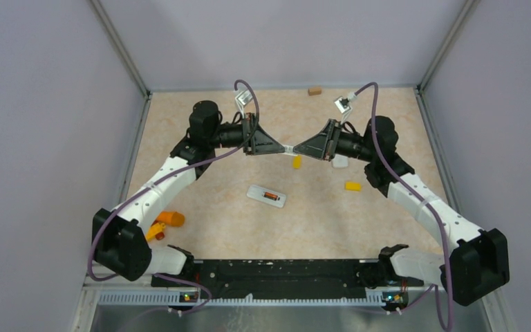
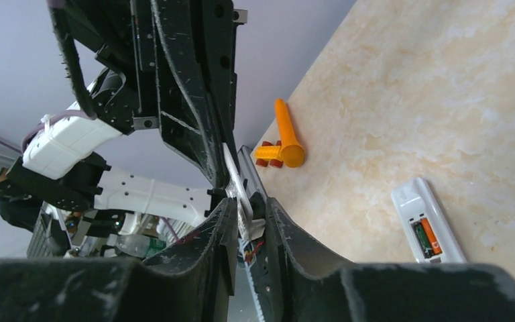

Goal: Load the batteries into the remote control
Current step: Place the remote control at the center of the board, then load the battery cover into the remote control.

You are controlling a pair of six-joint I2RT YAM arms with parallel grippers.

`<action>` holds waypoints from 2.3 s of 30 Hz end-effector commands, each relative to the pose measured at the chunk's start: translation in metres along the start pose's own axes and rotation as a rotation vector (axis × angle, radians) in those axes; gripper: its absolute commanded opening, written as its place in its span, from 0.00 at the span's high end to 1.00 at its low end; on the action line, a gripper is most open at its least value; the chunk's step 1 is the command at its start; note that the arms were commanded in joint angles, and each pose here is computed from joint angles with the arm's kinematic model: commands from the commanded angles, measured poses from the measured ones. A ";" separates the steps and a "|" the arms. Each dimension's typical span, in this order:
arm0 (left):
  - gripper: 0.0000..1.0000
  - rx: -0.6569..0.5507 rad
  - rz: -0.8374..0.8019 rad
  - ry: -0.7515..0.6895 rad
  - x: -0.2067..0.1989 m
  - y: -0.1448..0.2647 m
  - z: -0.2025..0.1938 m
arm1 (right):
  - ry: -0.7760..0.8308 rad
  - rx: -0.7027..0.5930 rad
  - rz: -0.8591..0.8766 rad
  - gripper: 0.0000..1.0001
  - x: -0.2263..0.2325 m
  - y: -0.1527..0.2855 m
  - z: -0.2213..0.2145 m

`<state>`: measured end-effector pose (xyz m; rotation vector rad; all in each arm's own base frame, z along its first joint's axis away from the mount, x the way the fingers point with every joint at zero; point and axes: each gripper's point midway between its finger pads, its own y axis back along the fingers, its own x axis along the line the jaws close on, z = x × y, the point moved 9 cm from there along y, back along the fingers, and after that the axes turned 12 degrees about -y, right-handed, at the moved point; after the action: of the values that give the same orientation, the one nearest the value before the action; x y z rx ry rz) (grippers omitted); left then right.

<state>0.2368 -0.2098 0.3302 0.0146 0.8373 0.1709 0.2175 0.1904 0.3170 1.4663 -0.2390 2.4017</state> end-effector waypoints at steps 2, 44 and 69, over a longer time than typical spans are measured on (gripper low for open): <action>1.00 -0.029 -0.028 -0.064 -0.010 0.003 0.010 | -0.010 0.000 0.050 0.85 0.001 -0.002 0.001; 0.25 0.075 0.895 0.284 0.174 0.061 -0.112 | -0.312 0.057 -0.542 1.00 -0.145 -0.075 -0.107; 0.38 0.135 0.818 0.340 0.191 0.054 -0.133 | -0.376 0.064 -0.547 1.00 -0.167 -0.087 -0.115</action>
<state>0.2543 -0.1331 0.1072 0.4892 1.1567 0.9235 0.2189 0.2669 0.1077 1.7270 0.1853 1.6795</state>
